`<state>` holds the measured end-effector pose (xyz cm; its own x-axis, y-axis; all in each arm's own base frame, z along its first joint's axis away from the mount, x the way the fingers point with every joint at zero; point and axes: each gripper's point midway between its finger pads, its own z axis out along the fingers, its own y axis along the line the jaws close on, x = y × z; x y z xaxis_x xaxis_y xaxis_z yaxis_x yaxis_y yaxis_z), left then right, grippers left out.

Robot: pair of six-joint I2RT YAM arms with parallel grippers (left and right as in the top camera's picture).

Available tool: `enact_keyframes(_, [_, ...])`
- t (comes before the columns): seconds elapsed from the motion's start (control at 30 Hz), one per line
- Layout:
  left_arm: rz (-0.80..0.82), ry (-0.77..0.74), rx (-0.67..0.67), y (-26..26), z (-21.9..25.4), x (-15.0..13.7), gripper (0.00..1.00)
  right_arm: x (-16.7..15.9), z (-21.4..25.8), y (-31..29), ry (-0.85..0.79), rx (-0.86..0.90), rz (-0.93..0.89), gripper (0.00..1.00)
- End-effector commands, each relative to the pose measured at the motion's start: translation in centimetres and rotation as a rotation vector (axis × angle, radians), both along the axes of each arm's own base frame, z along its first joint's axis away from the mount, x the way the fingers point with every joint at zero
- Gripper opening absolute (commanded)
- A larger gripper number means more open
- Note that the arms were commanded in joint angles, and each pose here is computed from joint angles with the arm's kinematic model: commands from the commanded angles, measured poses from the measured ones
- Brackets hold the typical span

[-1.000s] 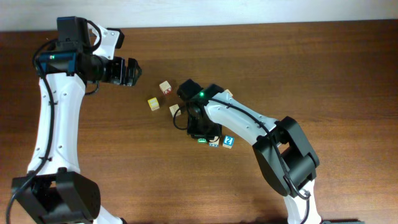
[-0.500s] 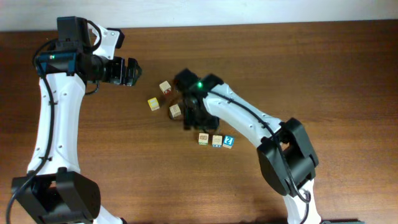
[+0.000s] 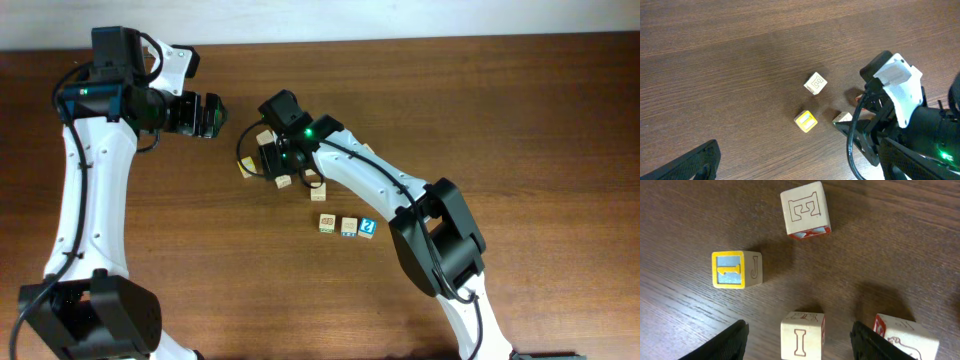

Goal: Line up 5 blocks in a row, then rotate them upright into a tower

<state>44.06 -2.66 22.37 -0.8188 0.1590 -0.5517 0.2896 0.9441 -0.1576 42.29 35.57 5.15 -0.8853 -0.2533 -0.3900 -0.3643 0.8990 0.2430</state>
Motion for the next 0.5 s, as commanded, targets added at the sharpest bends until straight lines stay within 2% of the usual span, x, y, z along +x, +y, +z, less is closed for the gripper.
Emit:
enact_keyframes(0.0, [-0.018,-0.021,0.002,-0.2,0.6,0.2,0.99,-0.2,-1.7,0.1,0.013,-0.03,0.023,0.66])
enact_keyframes(0.07, [-0.018,-0.02,0.002,-0.2,0.6,0.2,0.99,-0.8,-2.5,0.3,0.045,-0.025,0.039,0.65])
enact_keyframes(0.23, [-0.018,-0.02,0.002,-0.2,0.6,0.2,0.99,-2.0,-4.1,-0.1,0.085,-0.064,0.112,0.5])
enact_keyframes(0.3, [-0.018,-0.02,0.002,-0.2,0.6,0.2,0.99,-1.7,-4.1,-0.2,0.065,-0.074,0.129,0.43])
enact_keyframes(0.37, [-0.018,-0.02,0.002,-0.2,0.6,0.2,0.99,-1.5,-4.0,-0.4,0.051,-0.091,0.15,0.41])
enact_keyframes(0.4, [-0.018,-0.02,0.002,-0.2,0.6,0.2,0.99,-1.6,-3.5,-0.5,0.047,-0.103,0.177,0.36])
enact_keyframes(0.47, [-0.018,-0.02,0.002,-0.2,0.6,0.2,0.99,-1.6,-2.1,-0.5,0.053,-0.115,0.193,0.33])
